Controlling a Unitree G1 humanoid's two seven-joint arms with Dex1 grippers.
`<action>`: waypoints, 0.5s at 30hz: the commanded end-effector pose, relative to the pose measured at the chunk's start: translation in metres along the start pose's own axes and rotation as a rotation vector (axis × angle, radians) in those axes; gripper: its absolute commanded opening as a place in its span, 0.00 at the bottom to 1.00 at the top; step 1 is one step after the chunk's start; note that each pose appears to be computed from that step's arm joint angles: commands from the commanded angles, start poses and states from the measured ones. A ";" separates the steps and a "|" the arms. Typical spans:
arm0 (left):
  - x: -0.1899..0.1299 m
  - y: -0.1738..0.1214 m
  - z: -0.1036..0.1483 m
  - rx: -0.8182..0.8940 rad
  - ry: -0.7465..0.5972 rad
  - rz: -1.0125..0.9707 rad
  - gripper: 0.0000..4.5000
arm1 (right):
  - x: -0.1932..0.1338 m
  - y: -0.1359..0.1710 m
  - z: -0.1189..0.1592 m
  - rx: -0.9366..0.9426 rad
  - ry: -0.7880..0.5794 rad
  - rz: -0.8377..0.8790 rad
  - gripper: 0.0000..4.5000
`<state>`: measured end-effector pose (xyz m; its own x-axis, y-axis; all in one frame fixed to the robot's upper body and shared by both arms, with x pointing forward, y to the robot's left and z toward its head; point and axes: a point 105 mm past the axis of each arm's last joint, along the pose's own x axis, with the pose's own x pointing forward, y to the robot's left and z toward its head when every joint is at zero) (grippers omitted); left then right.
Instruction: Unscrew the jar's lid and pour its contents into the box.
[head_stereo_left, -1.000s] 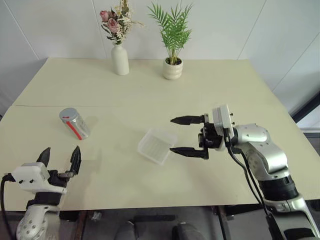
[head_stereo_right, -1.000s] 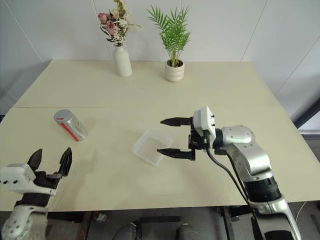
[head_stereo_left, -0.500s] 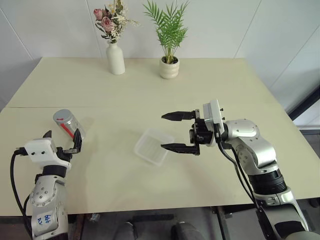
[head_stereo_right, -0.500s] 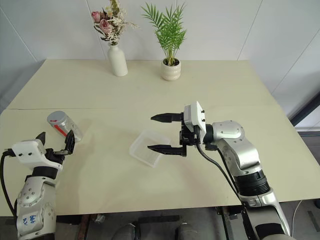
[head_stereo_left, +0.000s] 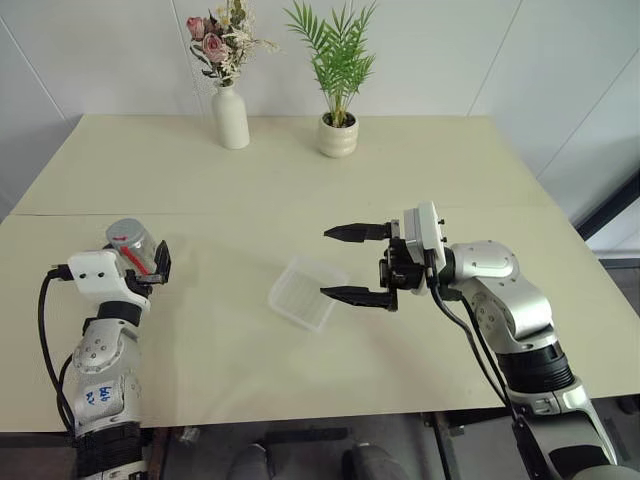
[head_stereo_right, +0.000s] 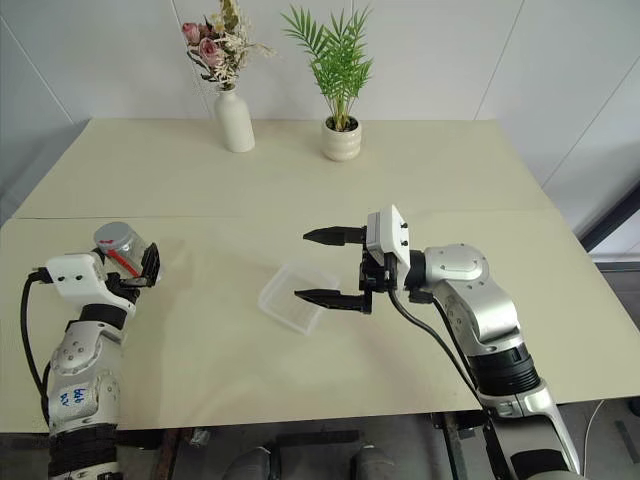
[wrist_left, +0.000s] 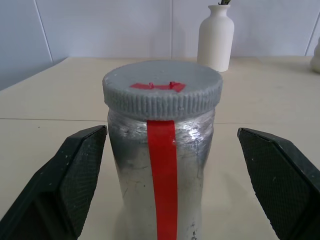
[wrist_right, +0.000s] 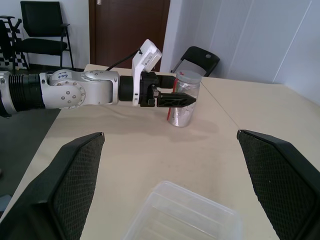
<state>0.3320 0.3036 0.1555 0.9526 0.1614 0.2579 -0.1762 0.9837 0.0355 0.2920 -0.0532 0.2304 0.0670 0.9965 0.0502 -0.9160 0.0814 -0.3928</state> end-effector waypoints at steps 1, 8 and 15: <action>0.007 0.002 0.014 0.032 -0.054 -0.008 0.99 | -0.002 0.001 0.011 -0.049 -0.023 -0.014 1.00; 0.010 0.000 0.019 0.028 -0.086 -0.026 0.71 | -0.002 0.002 0.009 -0.046 -0.027 -0.037 1.00; 0.008 0.005 0.012 0.056 -0.047 -0.013 0.54 | -0.002 0.004 0.007 -0.035 -0.029 -0.044 1.00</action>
<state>0.3385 0.3042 0.1613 0.9511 0.1322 0.2792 -0.1578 0.9849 0.0709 0.2912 -0.0551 0.2252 0.1085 0.9918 0.0673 -0.9168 0.1260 -0.3789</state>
